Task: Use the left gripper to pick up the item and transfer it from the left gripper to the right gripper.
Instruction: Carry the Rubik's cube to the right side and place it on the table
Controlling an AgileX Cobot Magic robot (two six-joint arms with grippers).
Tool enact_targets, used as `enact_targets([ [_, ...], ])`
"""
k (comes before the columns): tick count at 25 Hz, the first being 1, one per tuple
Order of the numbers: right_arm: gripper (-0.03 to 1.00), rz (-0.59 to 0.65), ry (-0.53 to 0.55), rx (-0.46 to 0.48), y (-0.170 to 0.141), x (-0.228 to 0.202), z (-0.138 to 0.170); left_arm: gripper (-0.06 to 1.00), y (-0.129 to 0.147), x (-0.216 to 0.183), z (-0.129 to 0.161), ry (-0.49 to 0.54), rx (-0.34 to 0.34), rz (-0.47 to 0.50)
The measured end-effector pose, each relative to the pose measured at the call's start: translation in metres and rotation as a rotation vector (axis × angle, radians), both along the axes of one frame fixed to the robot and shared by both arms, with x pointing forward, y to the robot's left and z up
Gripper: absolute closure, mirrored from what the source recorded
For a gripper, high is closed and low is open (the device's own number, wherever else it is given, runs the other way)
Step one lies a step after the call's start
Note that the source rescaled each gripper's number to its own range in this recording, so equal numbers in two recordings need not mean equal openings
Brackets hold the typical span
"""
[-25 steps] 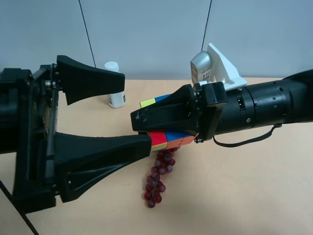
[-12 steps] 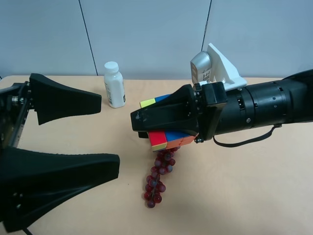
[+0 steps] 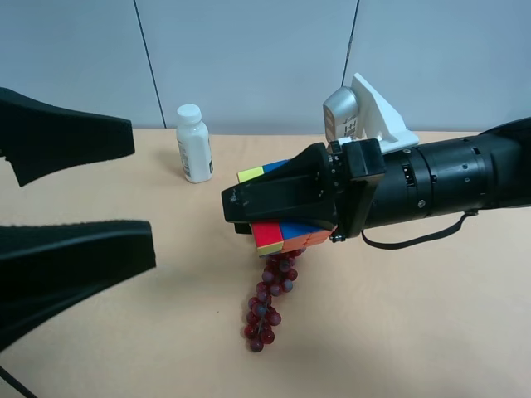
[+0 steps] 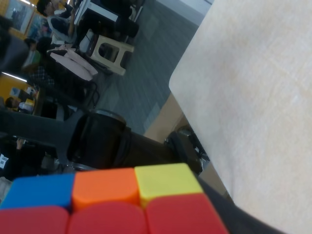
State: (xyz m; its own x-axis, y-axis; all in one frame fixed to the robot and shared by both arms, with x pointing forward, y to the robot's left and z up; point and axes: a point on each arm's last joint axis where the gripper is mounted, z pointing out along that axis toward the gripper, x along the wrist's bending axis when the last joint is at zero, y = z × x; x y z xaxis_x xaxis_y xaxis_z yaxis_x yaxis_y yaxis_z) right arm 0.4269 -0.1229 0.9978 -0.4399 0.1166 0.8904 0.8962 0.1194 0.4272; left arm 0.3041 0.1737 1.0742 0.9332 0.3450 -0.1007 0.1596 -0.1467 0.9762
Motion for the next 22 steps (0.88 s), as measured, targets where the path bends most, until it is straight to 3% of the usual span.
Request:
enact_targets([
  [6,0.96,0.0,0.0,0.0,0.0,0.0,0.0,-0.03,0.007,0.007,0.004,-0.041,-0.018,0.113],
  [11,0.96,0.0,0.0,0.0,0.0,0.0,0.0,-0.03,0.011,0.015,0.005,-0.124,0.01,0.194],
  [17,0.96,0.0,0.0,0.0,0.0,0.0,0.0,0.01,0.022,0.031,0.008,-0.338,0.118,0.373],
  [22,0.96,0.0,0.0,0.0,0.0,0.0,0.0,0.02,0.031,0.039,0.01,-0.559,0.276,0.461],
])
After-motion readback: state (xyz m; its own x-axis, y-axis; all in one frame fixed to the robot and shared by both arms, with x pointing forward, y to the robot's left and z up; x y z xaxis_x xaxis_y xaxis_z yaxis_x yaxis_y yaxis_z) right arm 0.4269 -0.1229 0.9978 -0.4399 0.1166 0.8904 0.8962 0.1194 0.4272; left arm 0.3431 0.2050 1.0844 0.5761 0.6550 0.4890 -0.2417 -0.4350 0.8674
